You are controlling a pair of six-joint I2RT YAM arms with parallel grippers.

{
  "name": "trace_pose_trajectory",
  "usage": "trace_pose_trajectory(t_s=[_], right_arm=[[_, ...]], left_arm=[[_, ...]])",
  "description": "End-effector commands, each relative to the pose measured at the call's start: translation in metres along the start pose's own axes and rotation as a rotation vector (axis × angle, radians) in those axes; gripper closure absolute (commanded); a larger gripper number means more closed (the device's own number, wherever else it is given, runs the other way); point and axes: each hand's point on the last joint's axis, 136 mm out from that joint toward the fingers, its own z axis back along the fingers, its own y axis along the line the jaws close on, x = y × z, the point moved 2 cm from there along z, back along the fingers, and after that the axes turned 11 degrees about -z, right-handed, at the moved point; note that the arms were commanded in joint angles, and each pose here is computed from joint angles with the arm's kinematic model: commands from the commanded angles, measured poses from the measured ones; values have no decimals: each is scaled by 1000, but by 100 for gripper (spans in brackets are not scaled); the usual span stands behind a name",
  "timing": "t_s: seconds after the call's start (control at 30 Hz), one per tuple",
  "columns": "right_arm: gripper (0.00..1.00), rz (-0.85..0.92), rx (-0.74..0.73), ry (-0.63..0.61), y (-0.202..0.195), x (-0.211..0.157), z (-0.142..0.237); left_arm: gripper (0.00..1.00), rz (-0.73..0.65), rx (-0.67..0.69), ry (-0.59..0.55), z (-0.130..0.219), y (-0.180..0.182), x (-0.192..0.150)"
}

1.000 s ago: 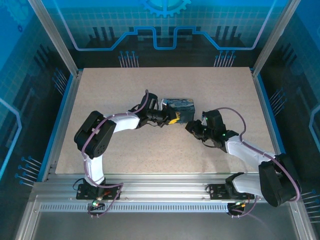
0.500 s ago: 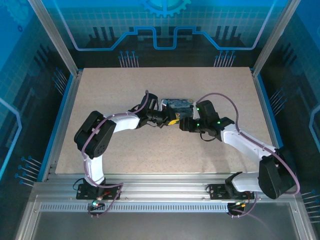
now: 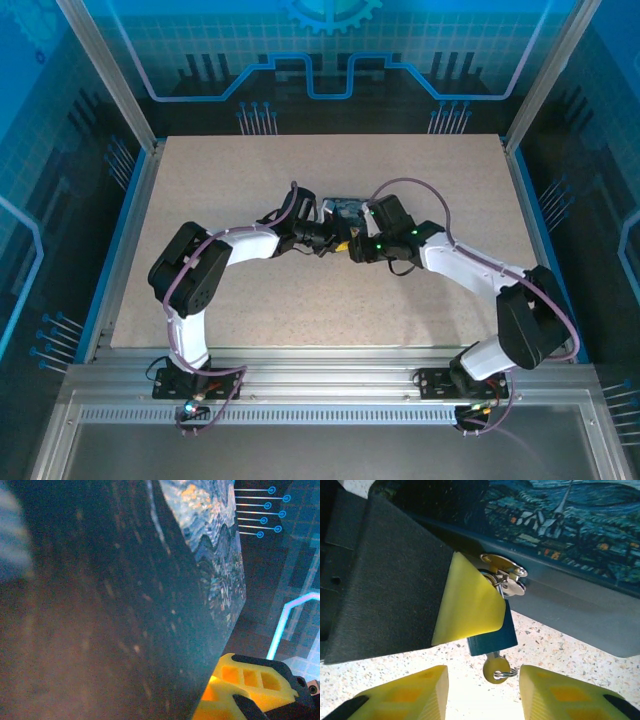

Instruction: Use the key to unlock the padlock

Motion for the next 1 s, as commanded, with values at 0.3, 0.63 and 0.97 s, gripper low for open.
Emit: trace_pose_trajectory(t_s=[0.3, 0.63, 0.97], right_arm=[[60, 82, -76, 17, 2, 2, -9], [70, 125, -108, 8, 5, 6, -10], [88, 134, -111, 33, 4, 2, -16]], left_arm=[[100, -44, -49, 24, 11, -22, -6], [100, -45, -53, 23, 11, -23, -6], [100, -44, -54, 19, 12, -23, -7]])
